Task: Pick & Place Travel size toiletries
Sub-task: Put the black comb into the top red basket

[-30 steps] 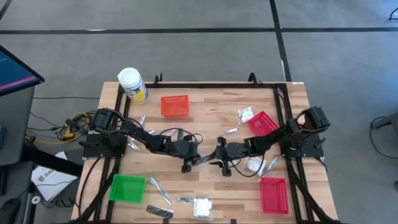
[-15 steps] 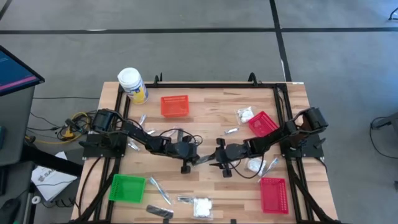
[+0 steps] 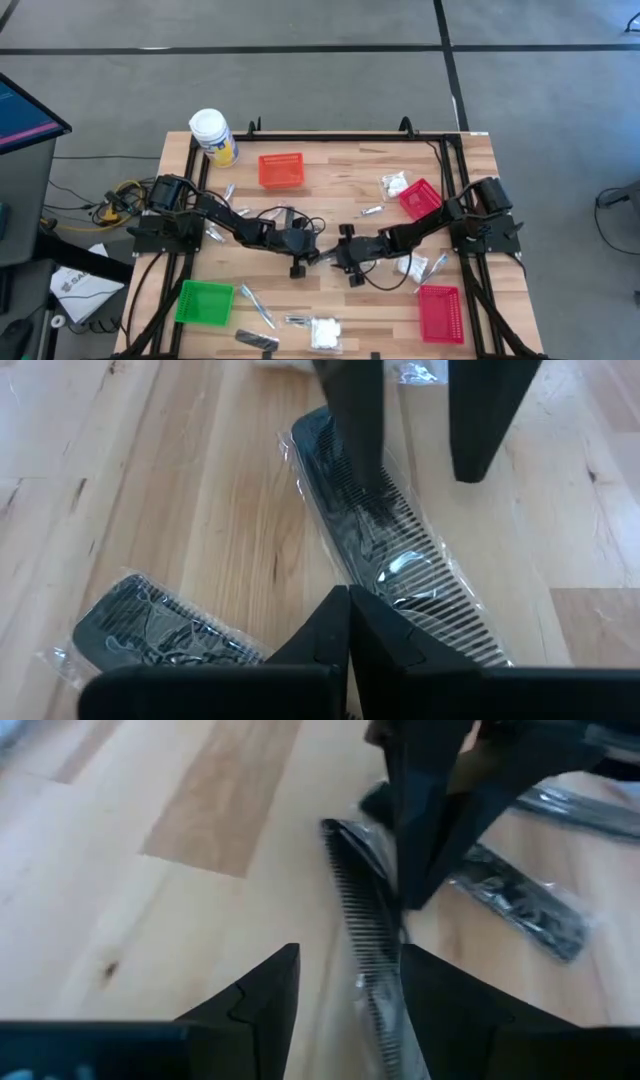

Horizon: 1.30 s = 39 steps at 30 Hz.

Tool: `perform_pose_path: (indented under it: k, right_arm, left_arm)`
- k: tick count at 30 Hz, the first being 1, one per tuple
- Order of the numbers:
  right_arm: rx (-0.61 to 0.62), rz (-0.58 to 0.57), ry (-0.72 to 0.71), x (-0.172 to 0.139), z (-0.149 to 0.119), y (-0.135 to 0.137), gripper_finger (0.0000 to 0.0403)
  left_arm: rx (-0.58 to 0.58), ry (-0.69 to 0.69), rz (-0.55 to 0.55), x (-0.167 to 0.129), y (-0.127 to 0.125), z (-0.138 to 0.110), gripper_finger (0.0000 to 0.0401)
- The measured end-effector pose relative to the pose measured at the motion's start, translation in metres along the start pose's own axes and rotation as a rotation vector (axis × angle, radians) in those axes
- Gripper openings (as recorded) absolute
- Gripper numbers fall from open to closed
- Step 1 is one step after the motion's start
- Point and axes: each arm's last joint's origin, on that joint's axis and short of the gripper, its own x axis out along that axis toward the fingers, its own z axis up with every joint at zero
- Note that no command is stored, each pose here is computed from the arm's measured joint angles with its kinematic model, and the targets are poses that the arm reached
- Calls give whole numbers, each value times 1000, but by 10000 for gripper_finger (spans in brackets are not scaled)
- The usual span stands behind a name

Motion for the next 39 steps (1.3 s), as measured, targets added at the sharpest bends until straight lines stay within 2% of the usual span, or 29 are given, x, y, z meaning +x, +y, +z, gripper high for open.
perform_pose_path:
  k: [6, 14, 23, 28, 34, 39]
  right_arm:
    - [-53, -119, 50, -1, -4, 3, 185]
    - [-96, -142, 57, -2, -4, 5, 199]
    - [-136, -193, 104, -3, -8, 4, 191]
    - [-139, -297, 112, -4, -8, 1, 181]
    - [-143, -305, 83, -3, -5, 1, 163]
    - [-134, -260, 53, -3, -2, 2, 146]
  left_arm:
    - [0, 2, -5, 0, 0, 0, 3]
    - [3, 3, -10, 0, 0, 0, 3]
    - [-6, 7, -32, 1, 3, 0, 3]
    - [-7, 9, -49, 1, 3, 0, 3]
    - [-6, 9, -53, 1, 3, 0, 3]
    - [-6, 9, -53, 1, 3, 0, 3]
